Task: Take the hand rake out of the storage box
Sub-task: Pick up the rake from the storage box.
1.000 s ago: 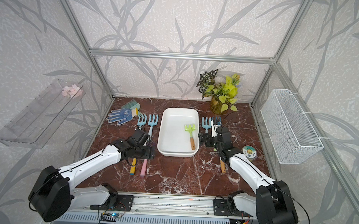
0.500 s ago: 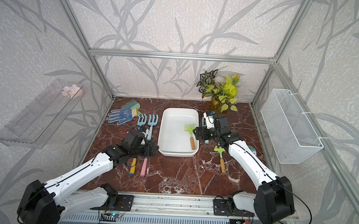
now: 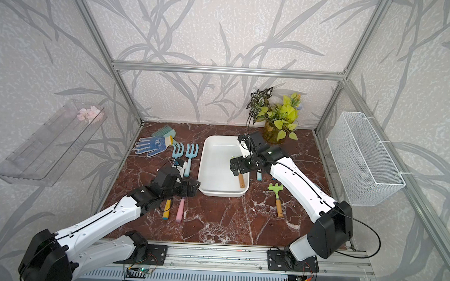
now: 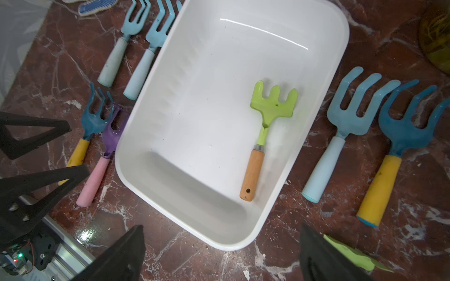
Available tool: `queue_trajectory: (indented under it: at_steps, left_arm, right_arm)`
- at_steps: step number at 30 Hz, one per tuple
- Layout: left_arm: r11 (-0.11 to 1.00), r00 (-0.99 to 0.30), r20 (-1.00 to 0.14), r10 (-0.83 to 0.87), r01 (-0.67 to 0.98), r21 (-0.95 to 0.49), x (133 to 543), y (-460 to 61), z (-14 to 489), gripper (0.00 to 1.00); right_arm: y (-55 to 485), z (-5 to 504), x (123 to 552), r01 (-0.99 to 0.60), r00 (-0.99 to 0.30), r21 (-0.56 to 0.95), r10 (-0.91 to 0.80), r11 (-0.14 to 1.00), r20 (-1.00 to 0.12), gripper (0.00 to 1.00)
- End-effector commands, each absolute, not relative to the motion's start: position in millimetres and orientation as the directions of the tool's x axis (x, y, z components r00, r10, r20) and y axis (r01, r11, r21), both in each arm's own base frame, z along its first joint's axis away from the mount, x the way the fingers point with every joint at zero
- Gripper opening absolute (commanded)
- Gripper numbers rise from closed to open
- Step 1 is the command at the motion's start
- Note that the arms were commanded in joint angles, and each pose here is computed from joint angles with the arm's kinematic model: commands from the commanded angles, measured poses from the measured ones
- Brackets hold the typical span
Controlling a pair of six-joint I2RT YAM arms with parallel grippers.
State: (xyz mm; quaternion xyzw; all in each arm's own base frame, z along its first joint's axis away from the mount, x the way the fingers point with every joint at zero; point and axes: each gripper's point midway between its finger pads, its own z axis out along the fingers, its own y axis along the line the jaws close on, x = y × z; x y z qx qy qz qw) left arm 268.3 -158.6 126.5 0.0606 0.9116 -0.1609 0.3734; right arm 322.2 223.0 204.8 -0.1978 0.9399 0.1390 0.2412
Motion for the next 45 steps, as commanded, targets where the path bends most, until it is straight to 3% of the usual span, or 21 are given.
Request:
queue_trajectory:
  at_steps: [1,22,45]
  left_arm:
    - [0.939,-0.670,-0.742,-0.011,0.247,-0.238,267,-156,132,1.00]
    - [0.926,-0.641,-0.767,-0.020,0.278,-0.257,260,-156,132,1.00]
    - [0.925,-0.640,-0.768,-0.020,0.281,-0.257,260,-156,131,0.99]
  right_arm:
    - [213,190,316,-0.424,-0.839,0.071,-0.362,0.903,-0.406,0.98]
    - [235,121,342,-0.429,-0.894,-0.083,-0.435,0.900,-0.102,0.92]
    - [255,59,363,-0.428,-0.904,-0.085,-0.426,0.900,0.045,0.84]
